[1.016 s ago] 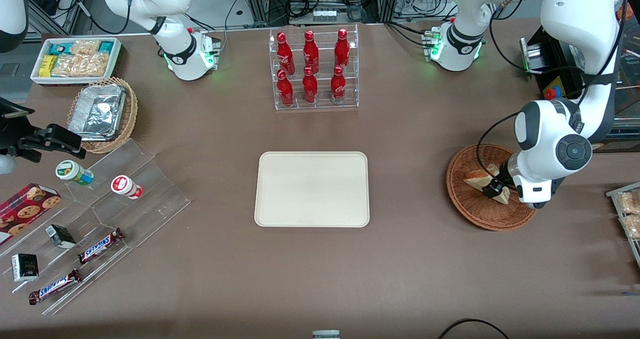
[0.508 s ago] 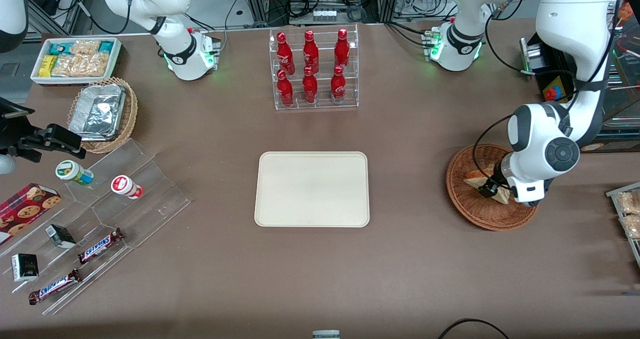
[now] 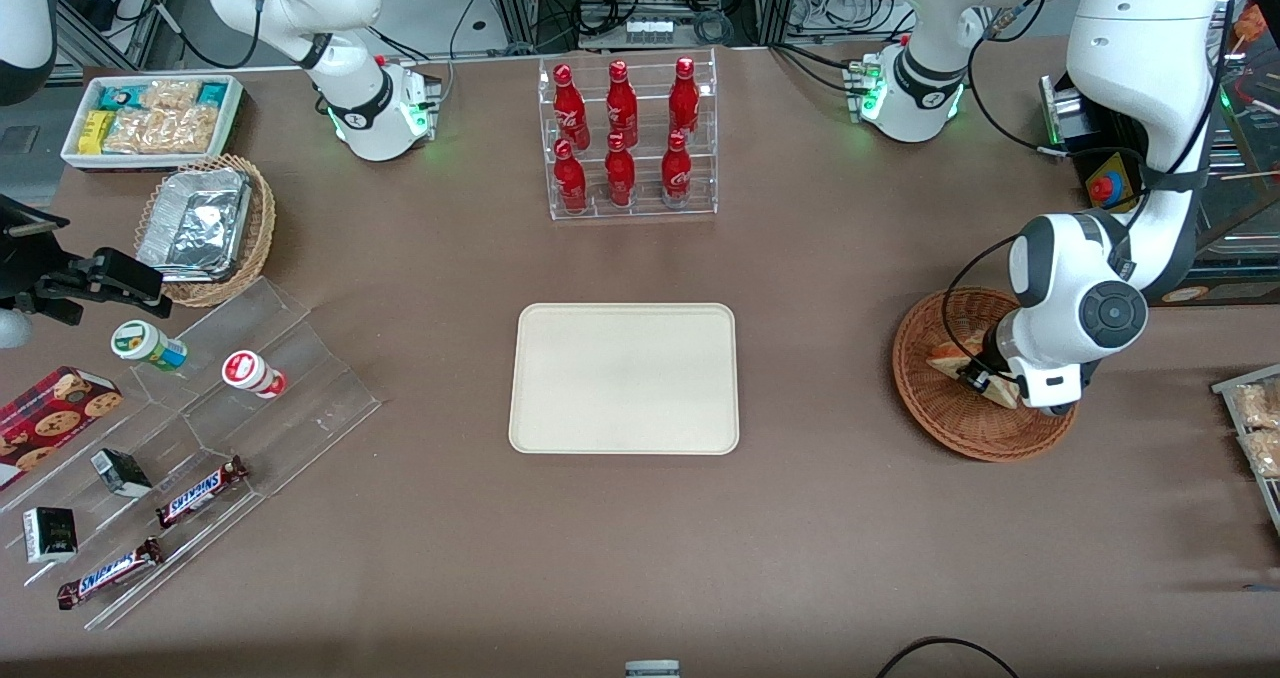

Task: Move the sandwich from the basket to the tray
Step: 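Lower the open left gripper over the sandwich and close on it, then lift the sandwich and carry it over the cream tray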

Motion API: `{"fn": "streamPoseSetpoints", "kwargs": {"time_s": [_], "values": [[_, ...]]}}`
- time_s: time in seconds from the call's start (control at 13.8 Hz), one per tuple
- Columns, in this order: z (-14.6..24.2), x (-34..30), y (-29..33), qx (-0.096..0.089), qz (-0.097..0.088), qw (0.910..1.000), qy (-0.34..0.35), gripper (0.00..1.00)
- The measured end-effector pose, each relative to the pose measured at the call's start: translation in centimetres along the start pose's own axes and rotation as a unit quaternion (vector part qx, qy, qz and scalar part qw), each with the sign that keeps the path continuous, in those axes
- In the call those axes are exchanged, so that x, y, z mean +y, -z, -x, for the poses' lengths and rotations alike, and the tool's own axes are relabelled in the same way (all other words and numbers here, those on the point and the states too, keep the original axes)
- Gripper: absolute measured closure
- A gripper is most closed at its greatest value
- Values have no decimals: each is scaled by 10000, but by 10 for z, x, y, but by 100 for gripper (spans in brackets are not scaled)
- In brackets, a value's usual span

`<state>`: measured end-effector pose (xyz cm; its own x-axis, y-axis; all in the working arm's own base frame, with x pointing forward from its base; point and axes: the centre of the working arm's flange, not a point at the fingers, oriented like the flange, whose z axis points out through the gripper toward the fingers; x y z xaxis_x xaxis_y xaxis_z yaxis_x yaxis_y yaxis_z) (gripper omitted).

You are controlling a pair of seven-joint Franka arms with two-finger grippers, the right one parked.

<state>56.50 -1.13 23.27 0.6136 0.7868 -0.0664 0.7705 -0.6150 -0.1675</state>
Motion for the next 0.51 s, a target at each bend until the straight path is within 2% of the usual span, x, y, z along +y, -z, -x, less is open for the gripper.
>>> {"fn": "streamPoseSetpoints", "kwargs": {"time_s": [0.22, 0.36, 0.51], "values": [[-1, 1, 16, 37, -72, 10000, -56, 74], [3, 11, 47, 39, -119, 9998, -142, 78], [27, 36, 91, 108, -131, 9990, -409, 80]]}}
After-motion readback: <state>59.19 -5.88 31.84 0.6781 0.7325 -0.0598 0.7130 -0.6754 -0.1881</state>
